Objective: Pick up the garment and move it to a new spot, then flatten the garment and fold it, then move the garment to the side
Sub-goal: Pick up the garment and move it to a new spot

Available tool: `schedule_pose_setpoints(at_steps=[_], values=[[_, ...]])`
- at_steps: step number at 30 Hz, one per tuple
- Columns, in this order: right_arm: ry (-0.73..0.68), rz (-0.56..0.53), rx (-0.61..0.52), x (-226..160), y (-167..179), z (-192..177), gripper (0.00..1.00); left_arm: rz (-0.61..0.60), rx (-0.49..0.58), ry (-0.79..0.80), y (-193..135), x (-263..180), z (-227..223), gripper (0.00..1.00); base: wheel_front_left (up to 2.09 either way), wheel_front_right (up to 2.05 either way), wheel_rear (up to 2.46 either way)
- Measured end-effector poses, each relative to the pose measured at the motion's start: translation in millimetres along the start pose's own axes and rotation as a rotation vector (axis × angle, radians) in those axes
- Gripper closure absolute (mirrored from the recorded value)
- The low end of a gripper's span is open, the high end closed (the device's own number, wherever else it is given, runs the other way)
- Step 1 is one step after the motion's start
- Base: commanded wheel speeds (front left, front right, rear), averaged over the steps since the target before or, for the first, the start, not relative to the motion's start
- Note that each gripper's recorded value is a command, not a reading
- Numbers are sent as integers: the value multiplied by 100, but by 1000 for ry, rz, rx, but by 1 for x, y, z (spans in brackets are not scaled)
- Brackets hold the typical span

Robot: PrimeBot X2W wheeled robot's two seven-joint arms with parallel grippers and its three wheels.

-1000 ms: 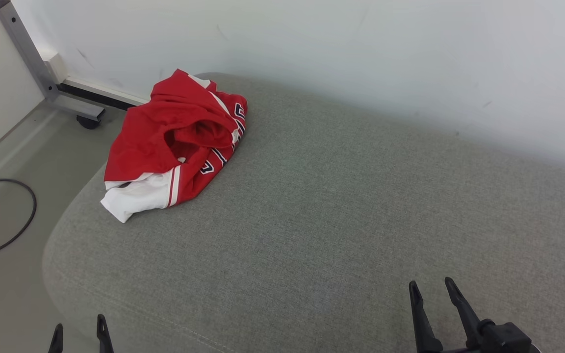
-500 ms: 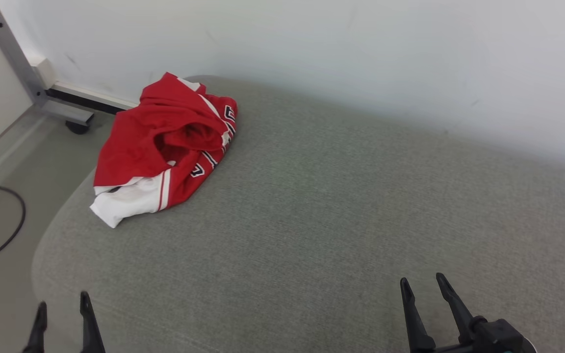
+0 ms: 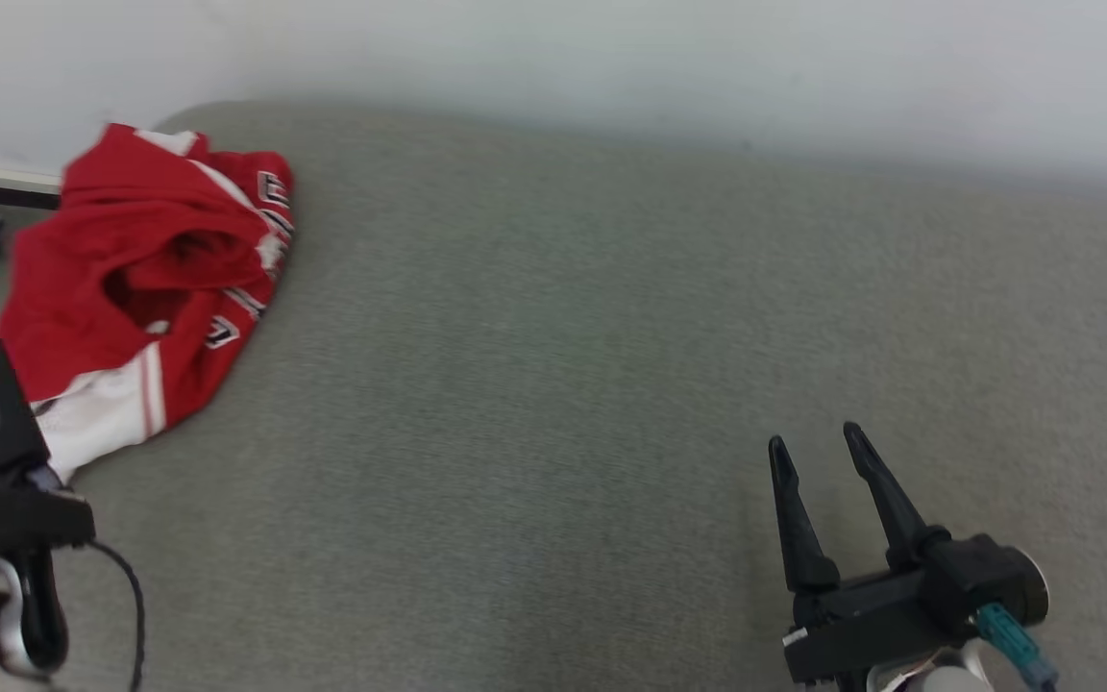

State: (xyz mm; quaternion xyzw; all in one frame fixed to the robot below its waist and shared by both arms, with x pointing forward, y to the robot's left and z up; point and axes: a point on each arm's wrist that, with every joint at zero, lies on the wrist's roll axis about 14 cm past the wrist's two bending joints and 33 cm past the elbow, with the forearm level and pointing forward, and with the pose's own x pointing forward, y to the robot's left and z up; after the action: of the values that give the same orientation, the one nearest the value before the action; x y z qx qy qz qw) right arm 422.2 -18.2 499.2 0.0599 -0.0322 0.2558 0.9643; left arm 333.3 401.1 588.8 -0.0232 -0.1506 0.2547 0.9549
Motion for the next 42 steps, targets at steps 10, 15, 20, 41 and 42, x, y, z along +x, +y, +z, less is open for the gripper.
schedule_pose_setpoints(at_steps=[10, 15, 20, 41, 42], values=[[-19, -160, 22, -5, -60, -2, 0, -159, -13, 24, -58, 101, -19, 0, 0, 0, 0], [-5, -246, 15, -17, -90, -8, 0, -182, -22, 123, -79, 138, -50, 0, 0, 0, 0], [5, -313, 4, -27, -115, -13, 0, -131, -15, 347, -75, 164, -106, 0, 0, 0, 0], [43, -405, -28, -48, -145, -22, 0, -59, 236, 955, -70, 139, -225, 100, 0, 0, 0], [41, -404, -29, -48, -145, -21, 0, -57, 239, 956, -69, 139, -224, 100, 0, 0, 0]])
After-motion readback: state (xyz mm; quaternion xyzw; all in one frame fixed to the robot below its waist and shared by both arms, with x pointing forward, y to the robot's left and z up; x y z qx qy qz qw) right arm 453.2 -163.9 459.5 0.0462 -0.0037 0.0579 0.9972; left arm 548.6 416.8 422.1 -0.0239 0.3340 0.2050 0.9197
